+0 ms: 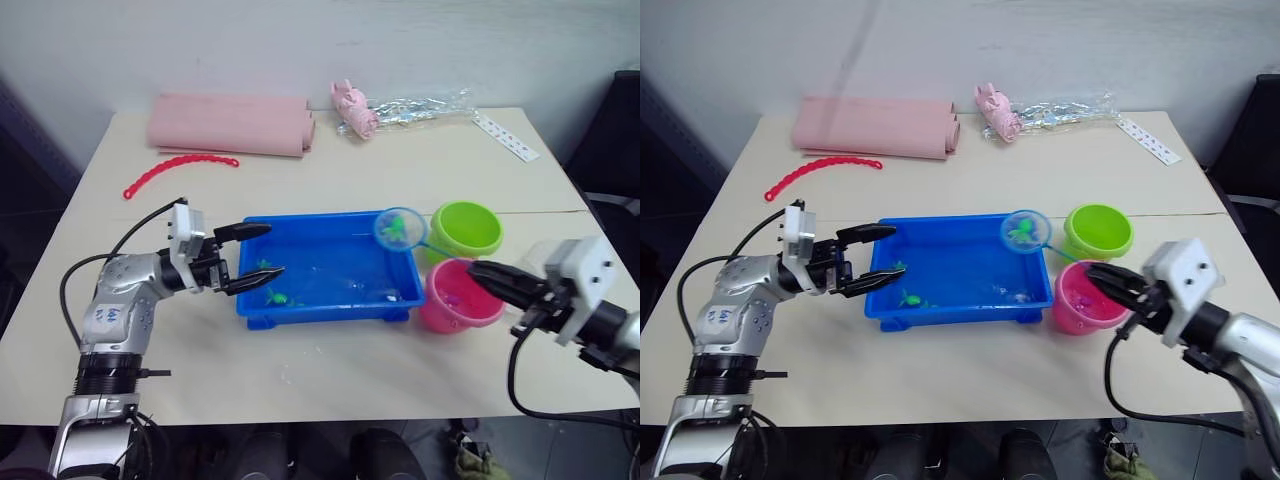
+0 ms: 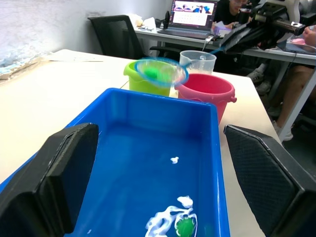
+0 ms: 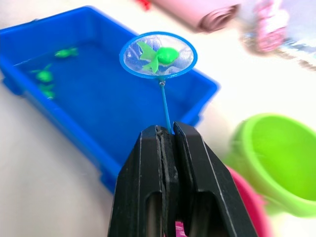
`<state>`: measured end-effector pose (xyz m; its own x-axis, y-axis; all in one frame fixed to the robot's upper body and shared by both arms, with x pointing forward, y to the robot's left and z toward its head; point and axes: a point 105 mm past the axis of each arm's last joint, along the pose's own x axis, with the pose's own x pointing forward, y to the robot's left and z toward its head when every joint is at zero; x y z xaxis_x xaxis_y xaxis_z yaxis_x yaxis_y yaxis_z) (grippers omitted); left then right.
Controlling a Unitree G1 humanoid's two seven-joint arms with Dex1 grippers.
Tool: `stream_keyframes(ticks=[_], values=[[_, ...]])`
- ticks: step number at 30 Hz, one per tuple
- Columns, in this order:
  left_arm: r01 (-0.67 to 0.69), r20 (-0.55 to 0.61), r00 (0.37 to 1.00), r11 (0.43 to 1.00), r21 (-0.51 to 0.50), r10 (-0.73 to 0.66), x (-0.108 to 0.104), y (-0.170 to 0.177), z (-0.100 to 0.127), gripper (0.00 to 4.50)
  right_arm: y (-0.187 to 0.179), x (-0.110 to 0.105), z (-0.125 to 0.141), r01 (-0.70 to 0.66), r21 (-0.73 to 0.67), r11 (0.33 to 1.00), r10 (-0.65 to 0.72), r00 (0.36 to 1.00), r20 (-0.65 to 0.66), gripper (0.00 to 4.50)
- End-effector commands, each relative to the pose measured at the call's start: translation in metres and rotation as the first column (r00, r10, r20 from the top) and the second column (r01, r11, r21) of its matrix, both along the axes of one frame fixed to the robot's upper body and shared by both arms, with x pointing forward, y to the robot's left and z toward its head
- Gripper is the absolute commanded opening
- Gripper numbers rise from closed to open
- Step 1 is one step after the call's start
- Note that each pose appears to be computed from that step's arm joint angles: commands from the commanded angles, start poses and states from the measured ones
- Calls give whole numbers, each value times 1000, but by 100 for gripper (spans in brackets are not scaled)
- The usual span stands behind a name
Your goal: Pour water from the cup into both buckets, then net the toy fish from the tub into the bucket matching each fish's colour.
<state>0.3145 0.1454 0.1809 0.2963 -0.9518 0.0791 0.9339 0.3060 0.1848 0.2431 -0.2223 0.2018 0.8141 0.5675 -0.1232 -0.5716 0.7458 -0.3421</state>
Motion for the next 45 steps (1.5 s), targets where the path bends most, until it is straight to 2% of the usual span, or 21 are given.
stream_keyframes(ticks=[1,3,9,12,18,20,24,25,29,33,38,43,45], values=[[50,44,998,998,-37,-48,-1,-15,15,445,-41,-1,25,167,-86,982,-153,977,146,0],[70,53,996,997,-46,-67,-1,-22,17,445,-59,1,24,237,-122,964,-215,962,171,0],[116,67,991,992,-56,-112,-6,-34,17,445,-91,9,20,359,-265,895,-285,917,279,0],[110,72,992,989,-103,-103,-4,-34,24,445,-91,12,10,359,-365,859,-253,917,308,0],[155,72,986,987,-48,-152,-7,-43,14,445,-83,20,-8,389,-497,776,-203,899,387,0],[157,70,986,987,-47,-153,-8,-43,13,445,-82,21,-7,415,-534,737,-184,883,432,0],[170,63,984,984,-54,-167,-10,-45,13,445,-90,22,4,537,-585,608,-184,812,555,0],[168,67,984,982,-91,-162,-10,-46,19,445,-88,23,5,534,-613,583,-149,812,565,0],[204,67,977,978,-47,-200,-16,-51,16,445,-75,24,1,468,-694,548,-35,841,540,0],[214,40,976,976,-39,-213,-20,-49,12,445,-69,25,3,485,-759,435,80,818,569,0],[197,54,979,980,-35,-195,-17,-49,13,445,-67,27,-4,480,-800,360,141,820,555,0],[181,63,982,983,-40,-179,-15,-50,13,445,-69,24,-12,458,-817,349,164,829,535,0],[173,69,983,984,-32,-170,-14,-48,12,445,-75,23,-13,479,-825,300,174,823,541,0]])
